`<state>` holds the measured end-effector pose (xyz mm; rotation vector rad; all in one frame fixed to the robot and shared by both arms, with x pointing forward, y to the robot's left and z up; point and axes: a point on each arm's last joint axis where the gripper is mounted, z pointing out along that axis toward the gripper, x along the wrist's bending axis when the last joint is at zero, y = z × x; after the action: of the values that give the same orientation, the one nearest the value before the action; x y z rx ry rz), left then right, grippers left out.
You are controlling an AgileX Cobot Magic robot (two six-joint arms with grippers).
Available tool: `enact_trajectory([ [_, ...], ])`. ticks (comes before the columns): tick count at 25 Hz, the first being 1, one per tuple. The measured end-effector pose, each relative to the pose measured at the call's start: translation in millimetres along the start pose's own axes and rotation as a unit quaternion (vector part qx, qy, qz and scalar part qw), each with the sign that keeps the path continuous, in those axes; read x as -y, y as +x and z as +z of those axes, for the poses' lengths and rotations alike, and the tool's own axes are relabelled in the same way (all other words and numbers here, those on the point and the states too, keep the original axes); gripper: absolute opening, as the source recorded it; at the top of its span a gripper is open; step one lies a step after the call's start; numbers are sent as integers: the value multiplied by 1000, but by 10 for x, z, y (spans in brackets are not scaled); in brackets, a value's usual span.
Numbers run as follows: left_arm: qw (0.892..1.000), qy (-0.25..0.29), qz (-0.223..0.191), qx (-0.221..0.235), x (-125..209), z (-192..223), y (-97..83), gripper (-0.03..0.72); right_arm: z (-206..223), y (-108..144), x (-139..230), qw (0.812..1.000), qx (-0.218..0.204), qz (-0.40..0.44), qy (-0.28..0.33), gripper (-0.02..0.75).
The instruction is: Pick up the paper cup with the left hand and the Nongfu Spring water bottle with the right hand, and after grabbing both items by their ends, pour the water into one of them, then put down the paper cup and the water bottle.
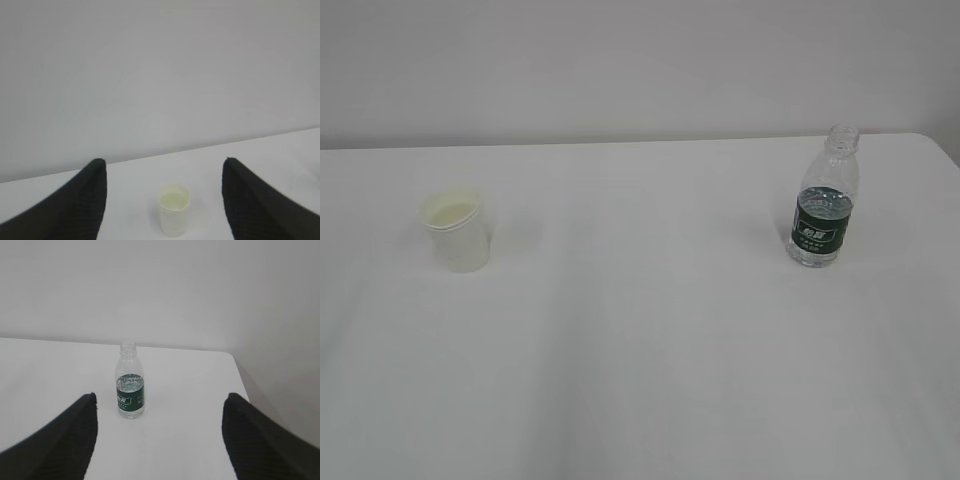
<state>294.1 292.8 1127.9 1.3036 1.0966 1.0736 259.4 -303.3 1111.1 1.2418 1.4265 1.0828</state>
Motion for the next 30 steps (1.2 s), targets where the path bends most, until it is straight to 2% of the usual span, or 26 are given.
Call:
enact_trajectory([
  [9,999,51,-6,-4,132,-277,15,515,-145,-17,111,998,3,2,63,590],
  [15,998,61,-32,13,181,-377,-18,515,-176,-3,229,992,-4,8,125,590],
  [18,996,84,-39,18,237,-434,-28,515,-189,7,263,990,-8,12,143,590],
  [23,988,149,-37,18,373,-528,-29,513,-263,9,315,989,-10,15,148,590],
  [27,986,163,-37,17,416,-581,-28,513,-406,2,381,992,-9,18,124,590],
  [30,984,174,-36,17,449,-619,-28,509,-446,1,422,991,-8,18,131,590],
])
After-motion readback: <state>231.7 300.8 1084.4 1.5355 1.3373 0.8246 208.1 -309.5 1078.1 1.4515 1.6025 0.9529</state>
